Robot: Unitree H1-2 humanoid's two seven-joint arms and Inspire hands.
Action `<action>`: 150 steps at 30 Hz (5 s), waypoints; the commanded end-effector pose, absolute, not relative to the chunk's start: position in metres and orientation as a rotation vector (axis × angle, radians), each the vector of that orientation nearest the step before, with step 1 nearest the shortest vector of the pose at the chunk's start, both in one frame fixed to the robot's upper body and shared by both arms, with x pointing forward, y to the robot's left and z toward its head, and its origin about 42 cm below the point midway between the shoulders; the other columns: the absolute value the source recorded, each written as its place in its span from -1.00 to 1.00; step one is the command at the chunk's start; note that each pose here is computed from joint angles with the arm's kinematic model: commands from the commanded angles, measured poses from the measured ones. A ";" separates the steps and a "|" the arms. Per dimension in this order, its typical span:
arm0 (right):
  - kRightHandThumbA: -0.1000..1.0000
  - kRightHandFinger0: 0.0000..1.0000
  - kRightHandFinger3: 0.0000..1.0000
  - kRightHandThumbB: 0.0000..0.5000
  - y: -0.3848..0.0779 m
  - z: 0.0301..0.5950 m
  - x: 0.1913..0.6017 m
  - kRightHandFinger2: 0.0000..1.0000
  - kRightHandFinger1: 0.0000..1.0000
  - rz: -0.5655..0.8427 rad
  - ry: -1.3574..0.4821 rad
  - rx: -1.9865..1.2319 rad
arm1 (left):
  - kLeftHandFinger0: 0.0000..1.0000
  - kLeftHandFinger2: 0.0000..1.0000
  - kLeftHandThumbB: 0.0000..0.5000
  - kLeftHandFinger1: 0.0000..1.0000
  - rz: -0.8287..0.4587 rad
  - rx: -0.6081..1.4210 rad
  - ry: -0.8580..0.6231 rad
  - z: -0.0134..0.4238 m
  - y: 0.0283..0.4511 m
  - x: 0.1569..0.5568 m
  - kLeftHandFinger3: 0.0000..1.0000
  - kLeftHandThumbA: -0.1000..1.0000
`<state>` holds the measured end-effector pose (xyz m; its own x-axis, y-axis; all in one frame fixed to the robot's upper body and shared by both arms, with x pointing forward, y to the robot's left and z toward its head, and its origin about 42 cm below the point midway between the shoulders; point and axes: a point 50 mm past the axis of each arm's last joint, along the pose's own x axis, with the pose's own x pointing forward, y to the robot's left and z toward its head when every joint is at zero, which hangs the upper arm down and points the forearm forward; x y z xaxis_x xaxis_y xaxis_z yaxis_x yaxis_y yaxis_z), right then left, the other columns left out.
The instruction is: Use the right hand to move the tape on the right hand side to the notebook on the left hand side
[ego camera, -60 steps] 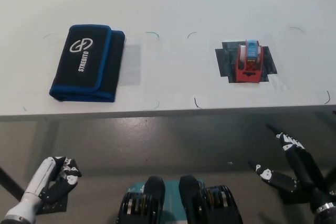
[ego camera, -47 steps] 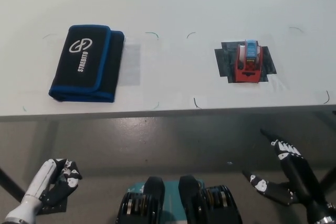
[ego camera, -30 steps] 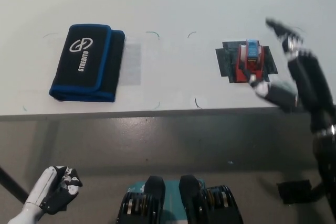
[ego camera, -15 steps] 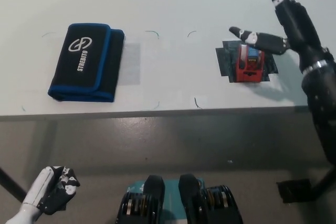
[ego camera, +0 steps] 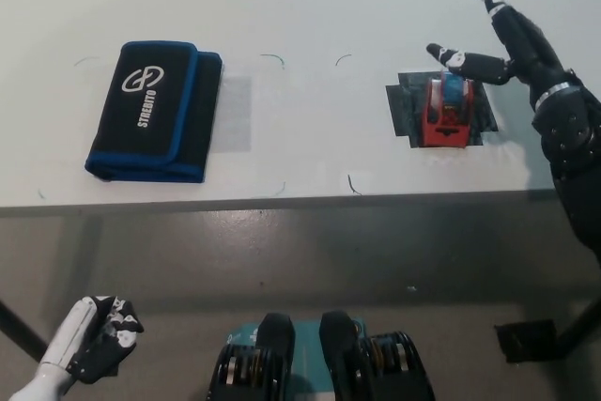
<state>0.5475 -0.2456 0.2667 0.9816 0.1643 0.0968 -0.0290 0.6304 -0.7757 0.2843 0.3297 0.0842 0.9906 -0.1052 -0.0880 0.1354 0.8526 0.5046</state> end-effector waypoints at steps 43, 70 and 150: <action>0.61 1.00 1.00 1.00 -0.154 0.209 0.543 1.00 1.00 0.211 -0.181 -0.678 | -0.99 -0.57 0.57 -0.93 -0.128 0.541 -0.013 0.105 0.334 0.301 -0.29 -1.00; 0.77 1.00 1.00 1.00 -0.035 0.206 0.520 1.00 1.00 0.377 -0.259 -0.563 | -0.89 -0.50 0.46 -0.77 -0.142 0.571 -0.033 0.116 0.331 0.308 -0.26 -1.00; 0.73 1.00 1.00 0.66 -0.248 0.144 0.302 1.00 1.00 0.203 -0.380 -0.746 | -1.00 -0.59 0.38 -0.89 -0.133 0.594 -0.035 0.128 0.339 0.329 -0.27 -1.00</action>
